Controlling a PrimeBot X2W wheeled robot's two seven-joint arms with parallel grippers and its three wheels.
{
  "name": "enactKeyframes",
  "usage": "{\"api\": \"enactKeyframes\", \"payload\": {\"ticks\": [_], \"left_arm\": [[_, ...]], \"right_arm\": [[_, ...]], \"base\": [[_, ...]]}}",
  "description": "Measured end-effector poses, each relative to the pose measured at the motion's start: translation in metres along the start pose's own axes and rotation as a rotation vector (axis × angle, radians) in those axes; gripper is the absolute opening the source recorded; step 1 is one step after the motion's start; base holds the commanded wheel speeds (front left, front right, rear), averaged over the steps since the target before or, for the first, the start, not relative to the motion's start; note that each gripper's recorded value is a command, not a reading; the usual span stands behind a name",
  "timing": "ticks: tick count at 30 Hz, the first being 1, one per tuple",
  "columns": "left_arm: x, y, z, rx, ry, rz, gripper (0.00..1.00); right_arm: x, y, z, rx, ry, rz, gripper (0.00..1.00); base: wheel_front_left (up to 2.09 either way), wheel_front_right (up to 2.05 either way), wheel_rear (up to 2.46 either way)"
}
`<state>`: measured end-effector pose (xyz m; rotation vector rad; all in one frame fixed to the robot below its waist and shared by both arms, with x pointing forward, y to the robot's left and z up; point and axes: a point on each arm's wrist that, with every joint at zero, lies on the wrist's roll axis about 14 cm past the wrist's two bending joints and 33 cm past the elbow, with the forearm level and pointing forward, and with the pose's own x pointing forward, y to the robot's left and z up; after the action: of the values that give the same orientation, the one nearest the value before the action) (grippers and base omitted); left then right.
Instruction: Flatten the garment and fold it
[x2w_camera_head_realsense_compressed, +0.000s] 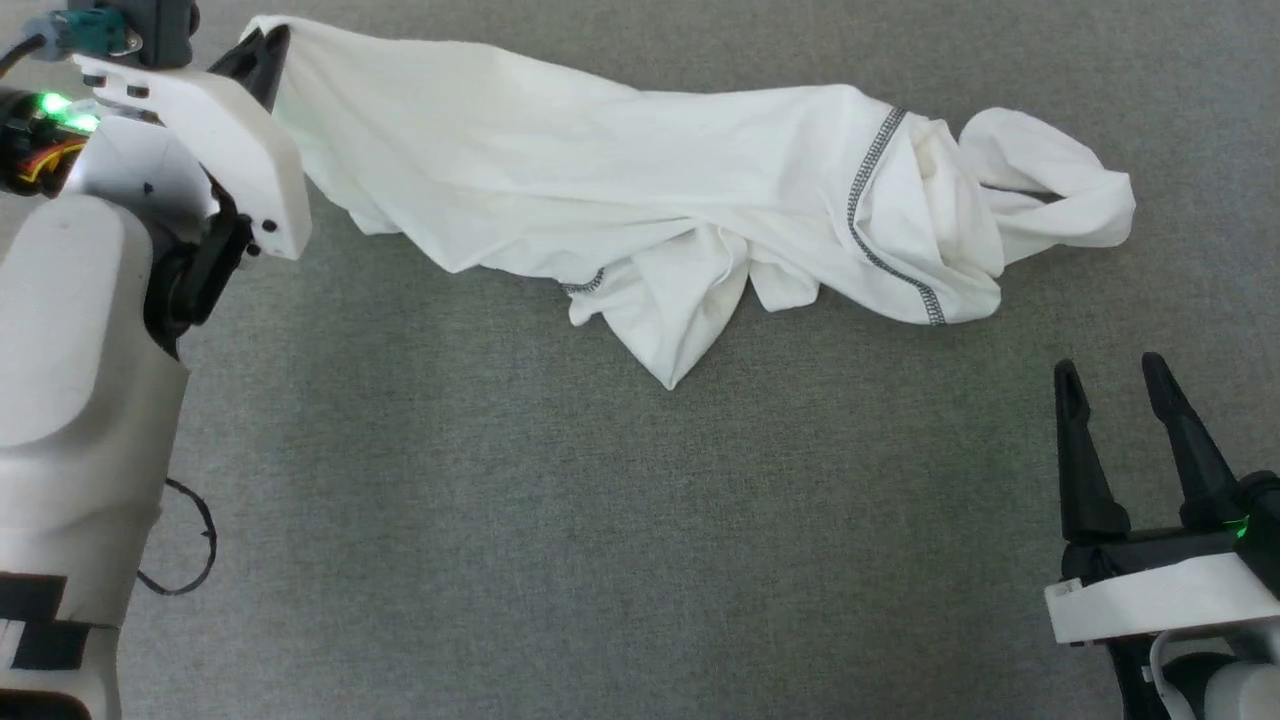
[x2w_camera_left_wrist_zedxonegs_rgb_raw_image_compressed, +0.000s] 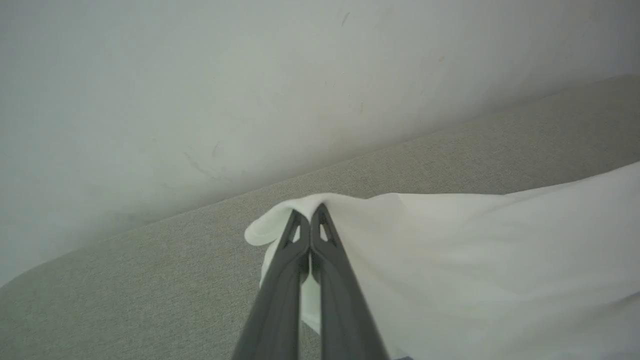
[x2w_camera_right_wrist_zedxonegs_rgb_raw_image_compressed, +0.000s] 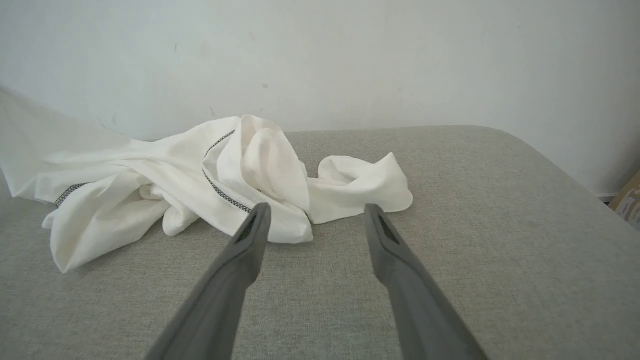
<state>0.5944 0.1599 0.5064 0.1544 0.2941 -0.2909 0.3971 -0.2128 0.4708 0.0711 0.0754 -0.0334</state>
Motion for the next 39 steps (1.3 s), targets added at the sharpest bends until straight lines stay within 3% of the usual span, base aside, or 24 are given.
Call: {"api": "enactKeyframes", "payload": {"ticks": [1, 2, 8, 14, 23, 29, 39], "left_arm": [[0.003, -0.001, -0.004, -0.007, 0.005, -0.002, 0.56], [0.005, -0.002, -0.009, -0.019, 0.011, -0.002, 1.00], [0.005, -0.001, -0.001, -0.077, -0.051, 0.007, 1.00], [-0.024, -0.001, 0.054, -0.092, -0.242, 0.000, 1.00], [-0.101, -0.061, 0.075, -0.135, -0.416, -0.097, 1.00], [-0.125, -0.120, 0.038, -0.246, -0.368, -0.168, 1.00], [-0.101, -0.191, -0.034, -0.285, -0.143, -0.292, 1.00]], "right_arm": [[0.000, -0.001, -0.002, -0.004, 0.009, -0.003, 1.00], [0.001, -0.002, -0.005, -0.008, 0.019, -0.006, 1.00], [0.002, -0.001, -0.007, -0.008, 0.028, -0.002, 1.00], [-0.001, 0.006, 0.003, 0.000, 0.004, 0.018, 1.00], [-0.012, 0.014, 0.018, 0.009, -0.031, 0.043, 1.00], [-0.013, 0.014, 0.024, 0.007, -0.048, 0.047, 1.00], [-0.007, 0.010, 0.015, -0.005, -0.014, 0.033, 1.00]], "base": [[0.00, 0.00, 0.00], [0.00, 0.00, 0.00], [0.00, 0.00, 0.00], [0.00, 0.00, 0.00], [0.00, 0.00, 0.00], [0.00, 0.00, 0.00], [0.00, 0.00, 0.00]]}}
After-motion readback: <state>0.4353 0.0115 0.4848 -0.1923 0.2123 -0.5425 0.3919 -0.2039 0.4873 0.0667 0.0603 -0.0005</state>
